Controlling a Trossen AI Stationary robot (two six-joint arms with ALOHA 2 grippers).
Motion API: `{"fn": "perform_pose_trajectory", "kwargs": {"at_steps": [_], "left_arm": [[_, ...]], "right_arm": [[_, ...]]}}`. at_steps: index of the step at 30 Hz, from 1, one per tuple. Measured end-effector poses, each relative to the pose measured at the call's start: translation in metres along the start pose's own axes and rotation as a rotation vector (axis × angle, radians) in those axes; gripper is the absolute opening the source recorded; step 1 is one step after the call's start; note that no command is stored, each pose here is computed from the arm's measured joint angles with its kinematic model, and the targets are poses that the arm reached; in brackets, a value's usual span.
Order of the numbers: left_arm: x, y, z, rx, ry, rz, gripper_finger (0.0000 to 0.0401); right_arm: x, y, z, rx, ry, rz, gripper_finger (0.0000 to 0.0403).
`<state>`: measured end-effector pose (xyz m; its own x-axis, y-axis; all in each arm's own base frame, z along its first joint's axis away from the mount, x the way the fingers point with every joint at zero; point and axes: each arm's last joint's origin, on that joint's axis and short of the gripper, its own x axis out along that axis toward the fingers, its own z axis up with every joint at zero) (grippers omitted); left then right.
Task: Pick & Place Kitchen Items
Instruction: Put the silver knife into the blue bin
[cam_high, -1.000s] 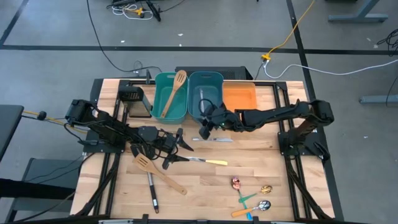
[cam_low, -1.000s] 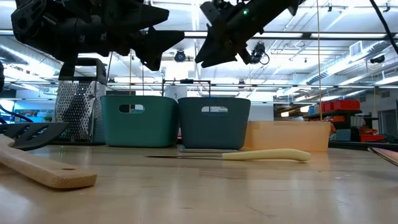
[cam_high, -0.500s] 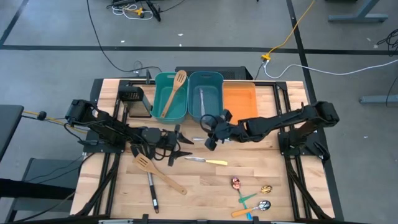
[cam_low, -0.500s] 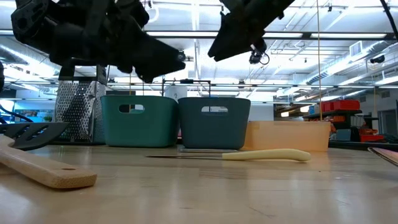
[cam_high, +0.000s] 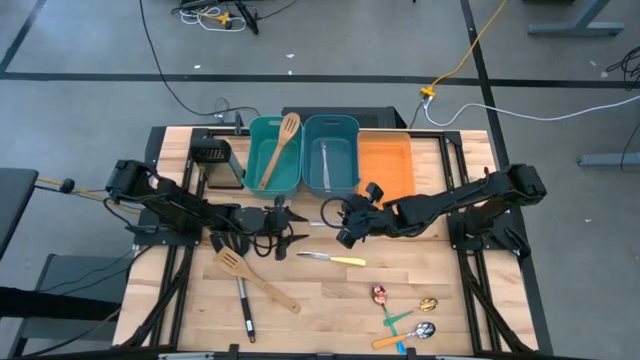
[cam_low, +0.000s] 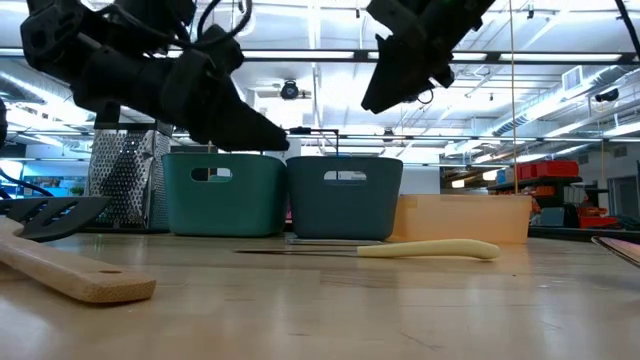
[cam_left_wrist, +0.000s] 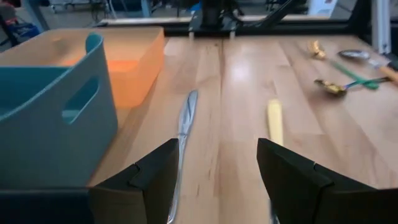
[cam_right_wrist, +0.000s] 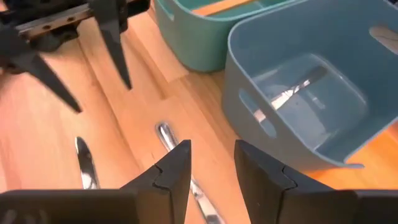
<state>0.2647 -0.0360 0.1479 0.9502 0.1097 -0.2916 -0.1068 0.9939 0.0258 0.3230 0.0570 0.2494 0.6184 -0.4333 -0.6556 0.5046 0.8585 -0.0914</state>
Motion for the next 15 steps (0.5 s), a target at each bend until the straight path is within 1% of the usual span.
{"fn": "perform_pose_trajectory", "kwargs": {"at_steps": [6,10,15], "left_arm": [[0.010,0.006,-0.017,0.007,0.064,0.029,0.0222],[0.018,0.010,-0.026,0.002,0.068,0.043,0.0222],[0.024,0.019,-0.031,-0.004,0.057,0.032,0.0222]], "right_arm": [[-0.005,0.002,-0.009,-0.019,0.046,-0.026,0.0132],[-0.008,0.004,-0.014,-0.026,0.053,-0.058,0.0132],[-0.010,0.004,-0.018,-0.037,0.074,-0.072,0.0132]]}}
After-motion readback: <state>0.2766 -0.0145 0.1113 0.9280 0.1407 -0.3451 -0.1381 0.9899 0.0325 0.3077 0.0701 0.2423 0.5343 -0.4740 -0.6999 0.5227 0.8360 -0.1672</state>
